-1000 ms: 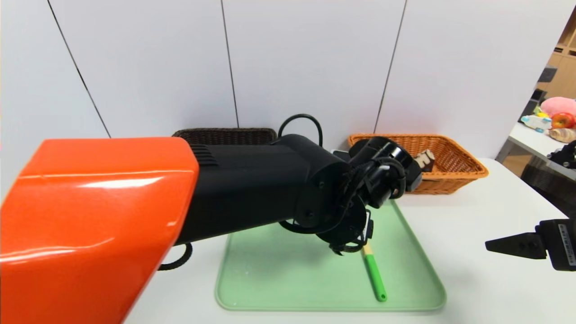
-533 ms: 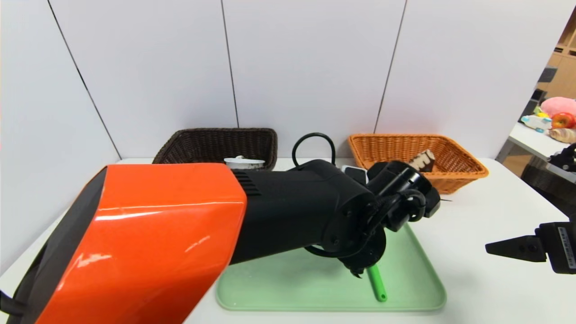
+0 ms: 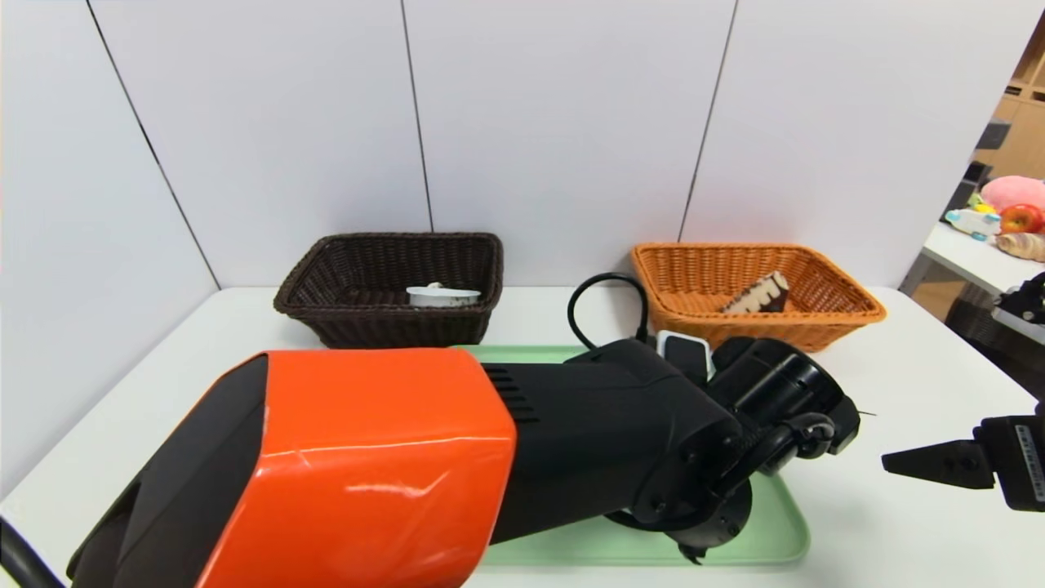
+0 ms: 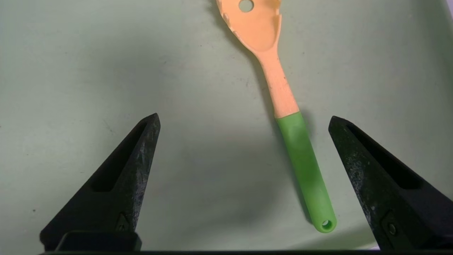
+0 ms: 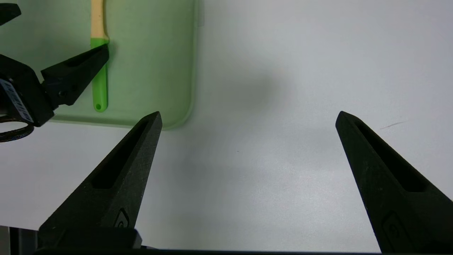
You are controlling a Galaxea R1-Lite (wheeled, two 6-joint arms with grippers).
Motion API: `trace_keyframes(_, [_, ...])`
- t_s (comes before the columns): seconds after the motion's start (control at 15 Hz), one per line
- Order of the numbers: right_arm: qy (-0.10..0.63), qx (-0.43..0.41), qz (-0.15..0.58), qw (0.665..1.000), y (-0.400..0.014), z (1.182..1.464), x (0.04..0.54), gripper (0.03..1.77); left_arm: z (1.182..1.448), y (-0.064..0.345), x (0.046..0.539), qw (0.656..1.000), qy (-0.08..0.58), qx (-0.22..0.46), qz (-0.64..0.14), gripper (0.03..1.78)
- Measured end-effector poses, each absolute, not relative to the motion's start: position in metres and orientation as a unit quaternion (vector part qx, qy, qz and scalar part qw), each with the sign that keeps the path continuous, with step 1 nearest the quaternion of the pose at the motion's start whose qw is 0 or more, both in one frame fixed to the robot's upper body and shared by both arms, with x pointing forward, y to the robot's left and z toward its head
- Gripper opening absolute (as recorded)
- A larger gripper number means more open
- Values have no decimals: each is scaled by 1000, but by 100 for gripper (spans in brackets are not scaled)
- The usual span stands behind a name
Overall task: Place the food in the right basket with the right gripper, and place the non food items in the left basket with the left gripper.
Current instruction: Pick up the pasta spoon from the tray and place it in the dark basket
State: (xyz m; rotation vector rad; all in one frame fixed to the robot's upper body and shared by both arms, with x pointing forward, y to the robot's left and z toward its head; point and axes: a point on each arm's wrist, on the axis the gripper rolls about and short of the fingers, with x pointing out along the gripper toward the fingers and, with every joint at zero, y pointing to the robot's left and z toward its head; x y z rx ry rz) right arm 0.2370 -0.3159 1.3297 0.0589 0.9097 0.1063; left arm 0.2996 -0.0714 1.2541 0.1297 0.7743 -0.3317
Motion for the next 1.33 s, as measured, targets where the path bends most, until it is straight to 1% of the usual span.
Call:
trace_keyframes(0.93, [439,27,54,896,-315,1329,234,169,1235,-79,306,911,377,64,-156,169])
trace_keyframes(1.27, [439,26,56,897,-315,1329,235,169,1233,-79,308,911,378,64,-154,169])
trace_keyframes(1.33, [438,26,56,897,-315,1329,235,169,1233,-78,308,910,378,65,-154,156])
